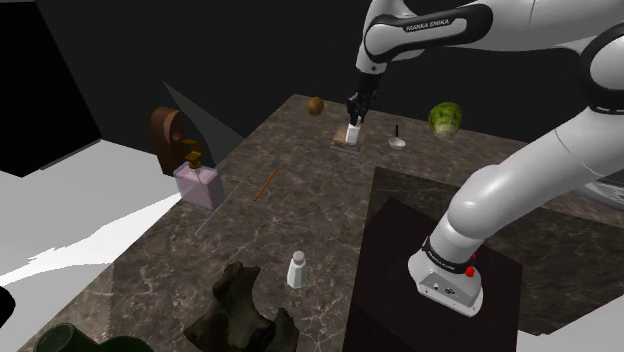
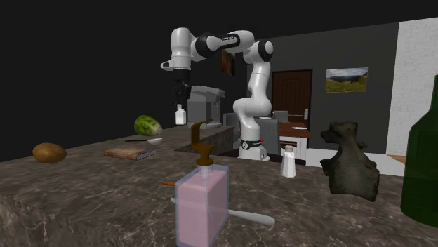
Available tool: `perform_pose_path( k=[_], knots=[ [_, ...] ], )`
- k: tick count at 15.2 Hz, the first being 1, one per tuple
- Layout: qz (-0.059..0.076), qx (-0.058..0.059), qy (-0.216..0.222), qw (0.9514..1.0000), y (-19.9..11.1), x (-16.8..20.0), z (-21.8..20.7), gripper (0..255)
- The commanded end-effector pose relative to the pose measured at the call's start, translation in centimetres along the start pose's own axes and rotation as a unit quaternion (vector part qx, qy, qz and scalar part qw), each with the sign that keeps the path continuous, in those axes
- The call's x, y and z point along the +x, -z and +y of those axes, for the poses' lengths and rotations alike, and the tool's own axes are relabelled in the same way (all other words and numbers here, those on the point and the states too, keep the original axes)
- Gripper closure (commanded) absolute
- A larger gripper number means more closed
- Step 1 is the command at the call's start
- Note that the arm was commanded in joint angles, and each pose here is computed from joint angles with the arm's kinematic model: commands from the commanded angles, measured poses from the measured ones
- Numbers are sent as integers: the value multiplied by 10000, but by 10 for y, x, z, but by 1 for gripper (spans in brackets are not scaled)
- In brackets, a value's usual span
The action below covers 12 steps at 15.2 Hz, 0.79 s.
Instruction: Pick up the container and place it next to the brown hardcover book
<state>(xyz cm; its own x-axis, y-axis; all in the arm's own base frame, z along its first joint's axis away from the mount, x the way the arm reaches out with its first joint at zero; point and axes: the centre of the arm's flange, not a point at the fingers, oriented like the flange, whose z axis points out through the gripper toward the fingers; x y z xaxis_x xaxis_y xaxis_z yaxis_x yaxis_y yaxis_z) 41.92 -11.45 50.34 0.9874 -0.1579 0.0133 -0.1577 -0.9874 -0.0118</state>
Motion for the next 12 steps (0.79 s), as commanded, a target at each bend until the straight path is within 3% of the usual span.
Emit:
perform_pose_path(
  k=[1, 12],
  knots=[
    [0, -2, 6, 10000, 2, 4, 28, 255],
    [0, -2, 6, 10000, 3, 34, 170, 255]
  ],
)
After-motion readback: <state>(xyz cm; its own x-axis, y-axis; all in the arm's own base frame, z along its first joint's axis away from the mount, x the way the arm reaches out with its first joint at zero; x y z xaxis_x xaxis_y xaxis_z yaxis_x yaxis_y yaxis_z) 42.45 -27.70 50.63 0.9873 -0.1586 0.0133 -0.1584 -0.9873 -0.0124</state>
